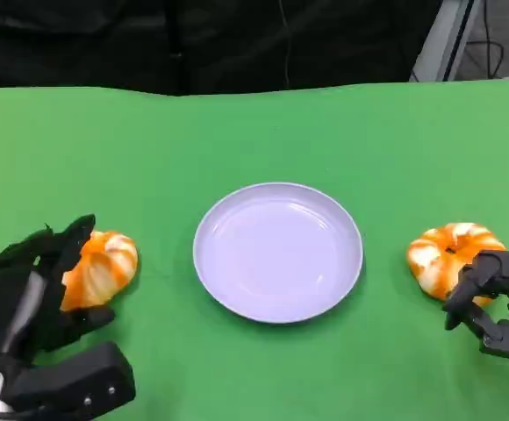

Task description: Grasp the bread from the table and place it into the plate.

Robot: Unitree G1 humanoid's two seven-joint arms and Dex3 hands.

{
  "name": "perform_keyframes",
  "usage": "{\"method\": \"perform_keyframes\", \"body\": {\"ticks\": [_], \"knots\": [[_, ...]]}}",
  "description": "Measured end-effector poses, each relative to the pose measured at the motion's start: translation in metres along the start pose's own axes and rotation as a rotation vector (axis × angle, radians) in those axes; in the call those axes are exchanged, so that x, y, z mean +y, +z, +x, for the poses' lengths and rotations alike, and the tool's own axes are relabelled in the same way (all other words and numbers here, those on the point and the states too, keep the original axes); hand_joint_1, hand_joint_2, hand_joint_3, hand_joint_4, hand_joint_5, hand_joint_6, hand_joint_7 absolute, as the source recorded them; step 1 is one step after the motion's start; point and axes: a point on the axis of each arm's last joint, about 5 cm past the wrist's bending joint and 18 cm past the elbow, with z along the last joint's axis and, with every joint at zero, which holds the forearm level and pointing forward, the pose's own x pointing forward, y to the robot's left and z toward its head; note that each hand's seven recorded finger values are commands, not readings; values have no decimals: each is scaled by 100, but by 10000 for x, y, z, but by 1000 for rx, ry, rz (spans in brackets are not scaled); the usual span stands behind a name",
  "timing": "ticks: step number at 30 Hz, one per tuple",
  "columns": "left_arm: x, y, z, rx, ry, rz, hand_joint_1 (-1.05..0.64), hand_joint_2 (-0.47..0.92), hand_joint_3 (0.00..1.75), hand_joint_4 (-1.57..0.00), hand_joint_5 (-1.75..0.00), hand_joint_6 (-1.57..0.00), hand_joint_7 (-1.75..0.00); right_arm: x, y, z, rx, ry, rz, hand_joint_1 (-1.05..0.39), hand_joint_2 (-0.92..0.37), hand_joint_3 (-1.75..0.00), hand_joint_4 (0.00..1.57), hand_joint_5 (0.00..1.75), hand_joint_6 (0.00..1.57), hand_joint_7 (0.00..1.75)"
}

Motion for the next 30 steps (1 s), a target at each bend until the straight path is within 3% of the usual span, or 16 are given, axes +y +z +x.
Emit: {"method": "perform_keyframes", "body": {"ticks": [16, 30], "knots": [[-49, -32, 98, 44, -93, 14, -71, 92, 10, -45, -1, -42, -2, 1, -3, -4, 5, 0, 4, 11, -75, -73, 87, 141, 93, 98], [-82, 37, 172, 7, -133, 32, -72, 92, 19, -47, -1, -48, -2, 3, -4, -12, 7, -2, 4, 12, -75, -73, 87, 141, 93, 99]]}}
